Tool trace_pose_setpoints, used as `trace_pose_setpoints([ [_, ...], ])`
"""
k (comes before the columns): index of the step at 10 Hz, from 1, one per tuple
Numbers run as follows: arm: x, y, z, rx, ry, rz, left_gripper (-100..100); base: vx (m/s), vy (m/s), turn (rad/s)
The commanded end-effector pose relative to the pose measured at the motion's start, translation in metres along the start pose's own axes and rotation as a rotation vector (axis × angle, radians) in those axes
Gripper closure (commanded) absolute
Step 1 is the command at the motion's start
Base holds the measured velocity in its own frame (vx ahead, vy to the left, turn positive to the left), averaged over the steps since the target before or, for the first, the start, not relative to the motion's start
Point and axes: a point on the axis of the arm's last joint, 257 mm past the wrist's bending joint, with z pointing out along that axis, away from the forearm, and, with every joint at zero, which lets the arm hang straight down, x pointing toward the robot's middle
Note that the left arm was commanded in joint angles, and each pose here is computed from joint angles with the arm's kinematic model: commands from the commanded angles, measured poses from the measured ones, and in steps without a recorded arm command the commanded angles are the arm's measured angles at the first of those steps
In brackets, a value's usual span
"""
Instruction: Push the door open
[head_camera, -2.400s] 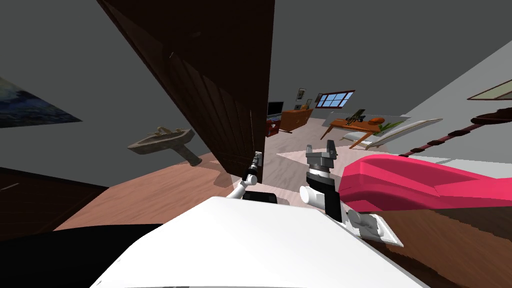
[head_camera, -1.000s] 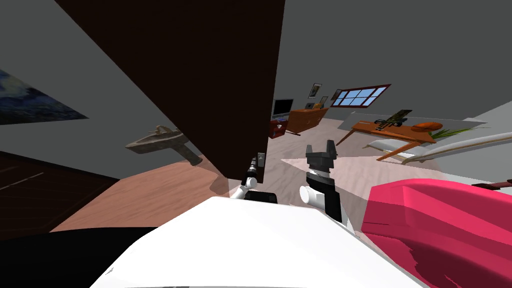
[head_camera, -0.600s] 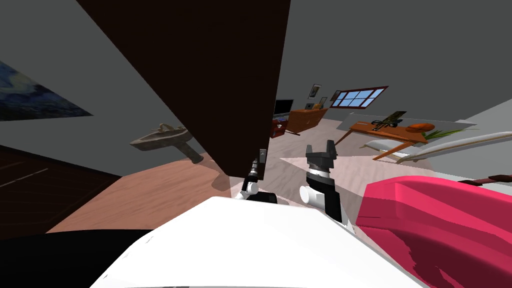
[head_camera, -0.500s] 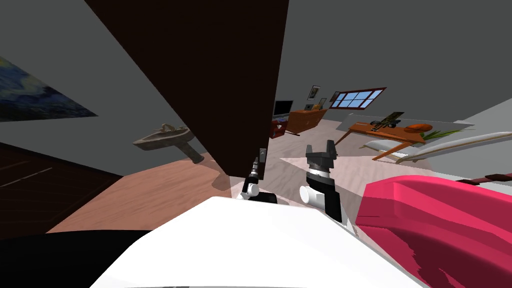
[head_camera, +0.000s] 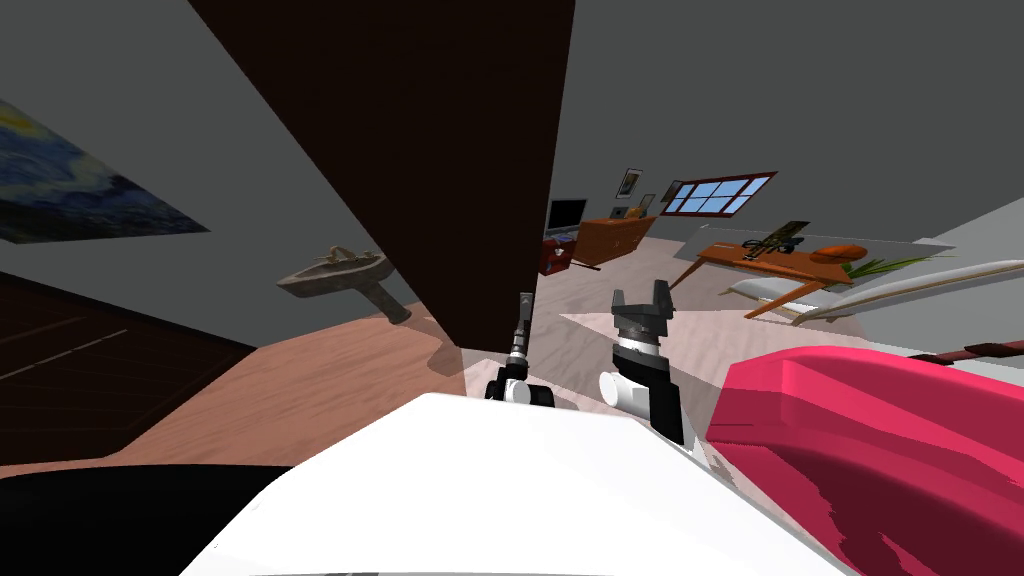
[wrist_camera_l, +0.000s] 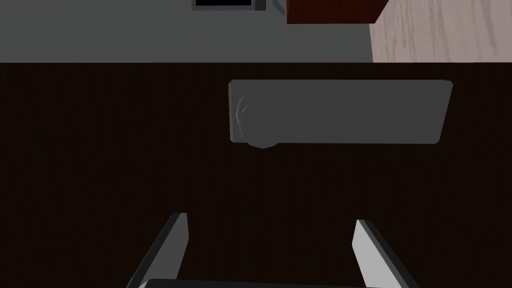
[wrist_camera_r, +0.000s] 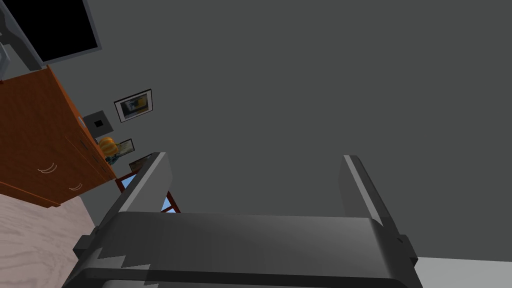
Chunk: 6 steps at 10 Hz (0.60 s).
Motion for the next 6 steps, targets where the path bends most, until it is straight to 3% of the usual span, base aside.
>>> trace_pose_setpoints([
  [1, 0.015, -0.009, -0.0079, 0.0, -0.006, -0.028, -100, -0.079, 0.008, 0.008],
  [3, -0.002, 0.002, -0.0041, -0.002, -0.003, 0.015, -100, 0.021, 0.001, -0.006],
  [6, -0.014, 0.007, -0.0004, -0.003, -0.002, 0.042, -100, 0.195, -0.023, -0.004],
])
